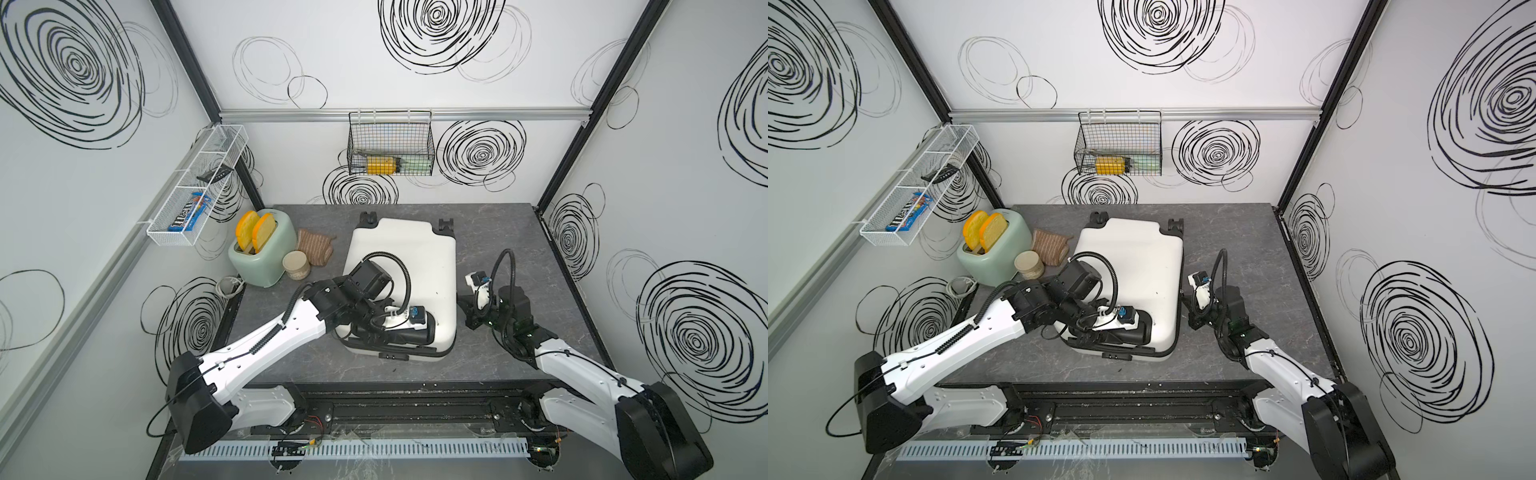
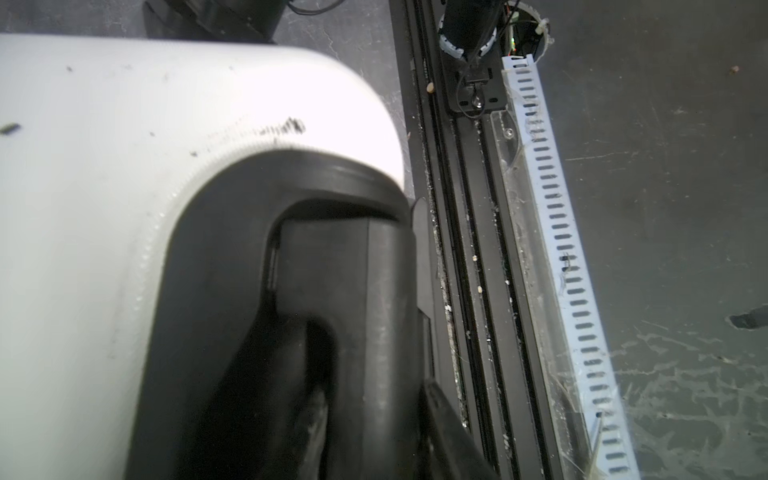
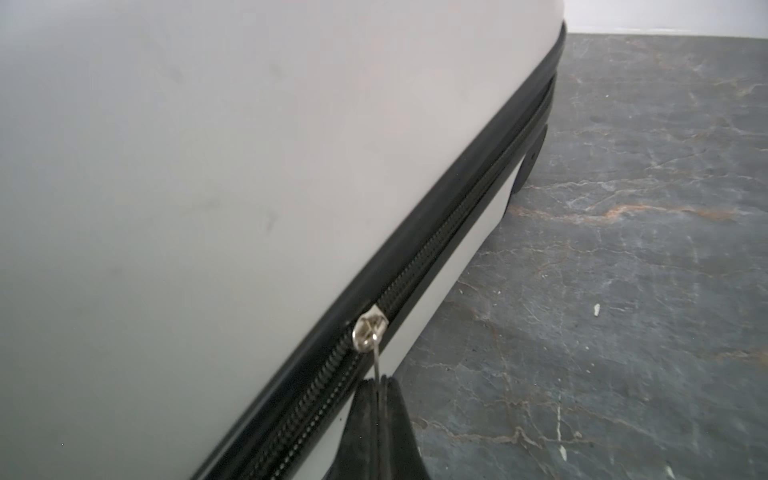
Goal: Open the suitcase zippers
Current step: Place the suitcase at the center of the board, then adjust the suitcase at the center of the board.
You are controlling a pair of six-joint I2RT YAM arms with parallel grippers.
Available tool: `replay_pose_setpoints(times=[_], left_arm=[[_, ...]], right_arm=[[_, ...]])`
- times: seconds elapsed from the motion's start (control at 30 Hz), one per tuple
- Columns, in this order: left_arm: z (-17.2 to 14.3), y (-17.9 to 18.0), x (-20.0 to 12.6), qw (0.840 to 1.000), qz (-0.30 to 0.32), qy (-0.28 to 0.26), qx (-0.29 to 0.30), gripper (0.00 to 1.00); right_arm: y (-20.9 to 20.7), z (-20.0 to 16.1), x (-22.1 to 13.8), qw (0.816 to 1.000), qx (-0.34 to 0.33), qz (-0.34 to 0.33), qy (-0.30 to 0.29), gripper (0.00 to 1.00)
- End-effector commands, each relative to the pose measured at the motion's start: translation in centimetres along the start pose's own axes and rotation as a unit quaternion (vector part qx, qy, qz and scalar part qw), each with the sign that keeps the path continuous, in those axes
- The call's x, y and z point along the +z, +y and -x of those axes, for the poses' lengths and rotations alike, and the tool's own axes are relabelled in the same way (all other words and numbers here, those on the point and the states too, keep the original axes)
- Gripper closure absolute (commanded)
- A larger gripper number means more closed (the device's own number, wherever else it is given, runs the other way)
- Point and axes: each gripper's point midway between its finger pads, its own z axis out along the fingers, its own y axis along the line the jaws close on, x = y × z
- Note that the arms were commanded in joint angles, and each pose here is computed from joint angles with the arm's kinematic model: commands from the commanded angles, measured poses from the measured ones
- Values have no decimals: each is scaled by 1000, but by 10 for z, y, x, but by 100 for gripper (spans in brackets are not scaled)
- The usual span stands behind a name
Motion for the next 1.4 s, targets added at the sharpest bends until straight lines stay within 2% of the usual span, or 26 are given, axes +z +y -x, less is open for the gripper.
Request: replay_pose_setpoints(times=[0.0, 0.17, 0.27, 0.37, 0.4, 0.5, 0.57, 0.63, 0.67, 0.8, 0.93, 1.03, 1.2, 1.37], left_arm=[[31, 15, -20, 996, 50, -72, 29, 51], [39, 33, -46, 986, 84, -134, -54, 28], [38, 64, -77, 962, 160, -169, -145, 19], [20, 104, -119, 912, 260, -191, -255, 13], [9, 118, -135, 889, 289, -196, -295, 12], [-25, 146, -165, 830, 329, -197, -405, 12], [-54, 161, -174, 787, 347, -180, -476, 13], [-74, 172, -170, 766, 345, -162, -517, 13], [-79, 176, -166, 761, 337, -158, -531, 13], [-95, 189, -147, 746, 295, -145, -579, 10], [-101, 199, -136, 747, 280, -137, -587, 11], [-98, 206, -125, 758, 269, -131, -579, 16], [-93, 221, -89, 779, 249, -93, -568, 16], [-71, 232, -48, 806, 216, -76, -546, 16]], right_arm=[[11, 53, -4, 996, -43, 18, -77, 100], [22, 39, -7, 995, -55, 32, -80, 100], [23, 37, -10, 995, -57, 30, -82, 100], [26, 35, -10, 994, -60, 34, -82, 100], [28, 35, -10, 994, -62, 37, -82, 100], [33, 35, -9, 994, -67, 44, -80, 100], [37, 34, -8, 993, -73, 49, -80, 100], [43, 33, -7, 992, -78, 55, -78, 100], [44, 32, -7, 992, -79, 57, -77, 100], [53, 30, -5, 992, -86, 62, -74, 100], [64, 31, -5, 990, -93, 75, -80, 100], [79, 33, -6, 987, -99, 92, -86, 100], [103, 35, -7, 985, -101, 99, -99, 100], [125, 39, -7, 984, -94, 98, -118, 100]])
